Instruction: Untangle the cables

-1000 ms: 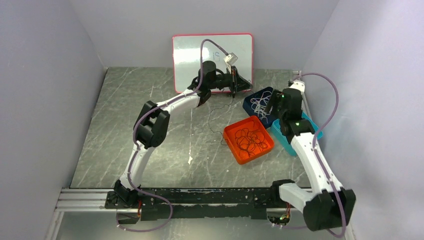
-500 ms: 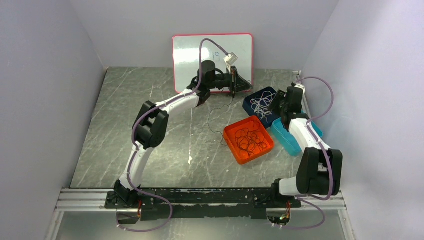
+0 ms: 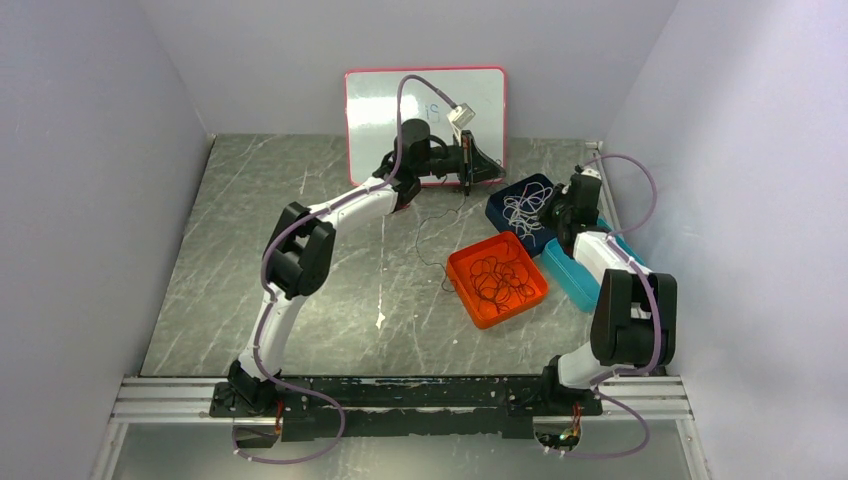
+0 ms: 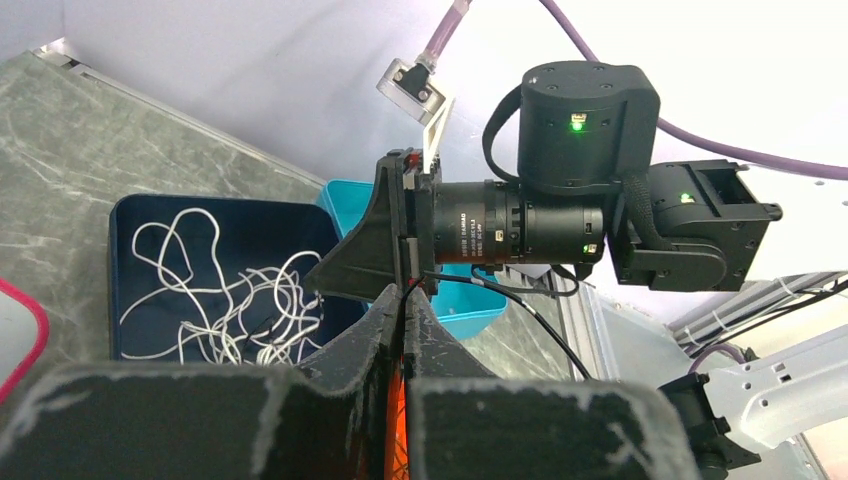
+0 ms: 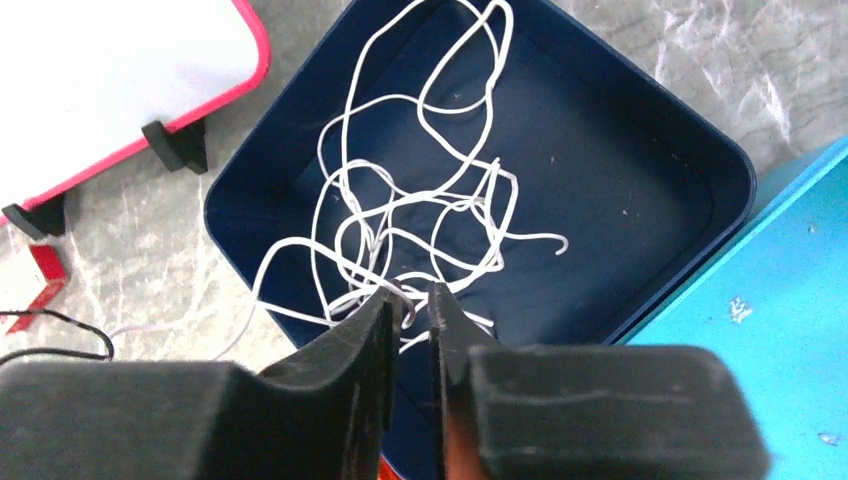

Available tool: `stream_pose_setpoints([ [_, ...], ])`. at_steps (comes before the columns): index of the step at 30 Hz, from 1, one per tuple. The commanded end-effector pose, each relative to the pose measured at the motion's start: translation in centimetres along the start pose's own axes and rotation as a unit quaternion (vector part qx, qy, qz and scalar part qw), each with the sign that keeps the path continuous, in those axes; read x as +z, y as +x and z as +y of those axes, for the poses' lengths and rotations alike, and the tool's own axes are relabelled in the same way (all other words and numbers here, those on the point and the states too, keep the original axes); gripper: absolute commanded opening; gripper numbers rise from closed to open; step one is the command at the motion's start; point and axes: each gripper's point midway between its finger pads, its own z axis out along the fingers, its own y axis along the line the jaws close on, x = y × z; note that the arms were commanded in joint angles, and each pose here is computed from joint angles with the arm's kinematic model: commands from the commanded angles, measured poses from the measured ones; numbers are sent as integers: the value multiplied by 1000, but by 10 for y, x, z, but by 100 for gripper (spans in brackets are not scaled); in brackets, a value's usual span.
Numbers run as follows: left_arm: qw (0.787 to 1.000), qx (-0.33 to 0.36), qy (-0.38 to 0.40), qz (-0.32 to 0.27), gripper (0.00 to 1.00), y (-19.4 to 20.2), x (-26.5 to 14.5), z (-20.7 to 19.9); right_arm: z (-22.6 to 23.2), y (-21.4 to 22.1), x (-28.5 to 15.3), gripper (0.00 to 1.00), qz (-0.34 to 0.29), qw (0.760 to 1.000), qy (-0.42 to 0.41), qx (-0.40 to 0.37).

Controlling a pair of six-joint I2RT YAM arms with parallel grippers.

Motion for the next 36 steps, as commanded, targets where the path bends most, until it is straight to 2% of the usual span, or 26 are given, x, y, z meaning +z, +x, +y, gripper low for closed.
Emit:
stream_pose_setpoints([
  [1, 999, 30, 22, -13, 7, -30, -6, -32, -8, -19, 5, 12, -35, 999, 10, -4],
  [2, 999, 31, 19, -15, 7, -34, -8, -34, -11, -20, 6, 4, -36, 999, 18, -4],
  [3, 999, 32, 15, -19, 7, -38, -11, -36, -14, -21, 7, 0, -37, 999, 25, -5],
  [9, 996, 66, -24, -62, 7, -96, -43, -55, -28, -22, 6, 0, -48, 997, 52, 8],
  [15, 982, 108, -136, -77, 7, -139, -99, -51, -40, -21, 9, 0, -42, 996, 72, 12],
  [24, 951, 134, -272, -64, 7, -134, -178, -46, -46, -21, 12, 0, -36, 996, 76, 18],
  [28, 942, 143, -296, -60, 7, -133, -200, -53, -41, -20, 14, 0, -26, 998, 62, 16],
  [29, 942, 141, -299, -53, 7, -128, -204, -54, -39, -20, 13, 1, -21, 998, 57, 15],
  [30, 942, 140, -301, -48, 7, -125, -206, -56, -37, -20, 13, 7, -18, 998, 53, 15],
  [34, 944, 131, -302, -34, 7, -109, -213, -60, -32, -21, 6, 36, -13, 999, 45, 21],
  [36, 943, 125, -306, -28, 7, -101, -216, -59, -29, -23, -1, 43, -12, 999, 40, 21],
])
